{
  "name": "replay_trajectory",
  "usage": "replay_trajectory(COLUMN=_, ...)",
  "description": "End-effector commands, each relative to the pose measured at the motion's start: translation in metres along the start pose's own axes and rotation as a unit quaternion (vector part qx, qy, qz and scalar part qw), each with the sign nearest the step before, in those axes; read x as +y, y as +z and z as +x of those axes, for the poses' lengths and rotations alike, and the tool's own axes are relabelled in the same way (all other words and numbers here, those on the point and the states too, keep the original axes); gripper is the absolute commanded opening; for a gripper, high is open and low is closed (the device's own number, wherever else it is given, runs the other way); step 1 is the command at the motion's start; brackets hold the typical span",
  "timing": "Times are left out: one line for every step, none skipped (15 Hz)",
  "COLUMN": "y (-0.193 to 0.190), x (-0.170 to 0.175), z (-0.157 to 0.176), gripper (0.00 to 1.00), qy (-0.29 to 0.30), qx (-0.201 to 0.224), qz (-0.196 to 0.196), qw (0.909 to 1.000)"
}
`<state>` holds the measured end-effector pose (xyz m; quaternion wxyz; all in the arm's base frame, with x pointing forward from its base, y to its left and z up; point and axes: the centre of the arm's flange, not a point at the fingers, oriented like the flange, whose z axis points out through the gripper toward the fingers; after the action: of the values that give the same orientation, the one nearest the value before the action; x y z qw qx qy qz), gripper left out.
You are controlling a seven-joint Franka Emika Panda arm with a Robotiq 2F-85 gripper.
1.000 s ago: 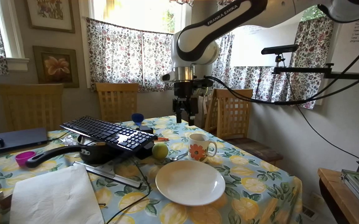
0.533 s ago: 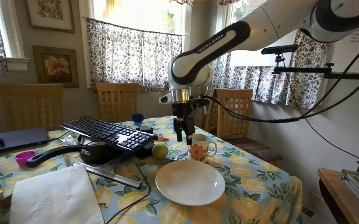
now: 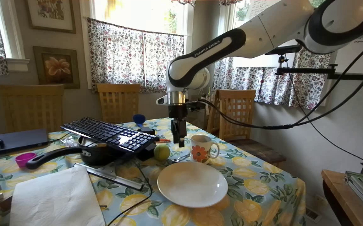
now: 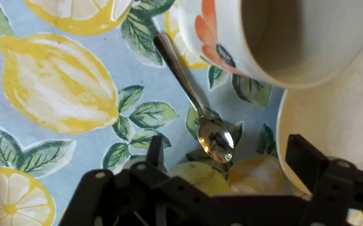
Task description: Put the silver spoon in the mug.
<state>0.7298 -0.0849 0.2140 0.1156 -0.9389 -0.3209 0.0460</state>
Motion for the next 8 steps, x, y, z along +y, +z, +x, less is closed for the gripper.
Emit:
replay_trajectory(y=0.011, x=0.006, z=0.017, gripper=1.0, qy=-0.008, qx=-0.026, qz=0.021, qw=0.9994)
replay_trajectory(y=0.015, x=0.003, z=0.016, gripper=1.0, qy=-0.014, qx=-0.04, qz=0.023, qw=0.9988)
replay_trajectory(y=0.019, x=0.0, z=0.016, gripper=1.0, qy=-0.02, qx=-0.056, qz=0.023, qw=0.998)
replay_trajectory(y=0.022, x=0.0, z=0.017, gripper=1.0, qy=-0.022, qx=-0.073, qz=0.022, qw=0.9968)
replay_trajectory(y=0.024, x=0.0, z=0.016, gripper=1.0, qy=-0.026, qx=-0.089, qz=0.022, qw=0.9955)
replay_trajectory(y=0.026, x=0.0, z=0.016, gripper=1.0, qy=-0.031, qx=-0.1, qz=0.021, qw=0.9943)
replay_trajectory(y=0.026, x=0.001, z=0.015, gripper=1.0, qy=-0.036, qx=-0.11, qz=0.019, qw=0.9931)
replay_trajectory(y=0.027, x=0.003, z=0.015, gripper=1.0, qy=-0.044, qx=-0.119, qz=0.017, qw=0.9918)
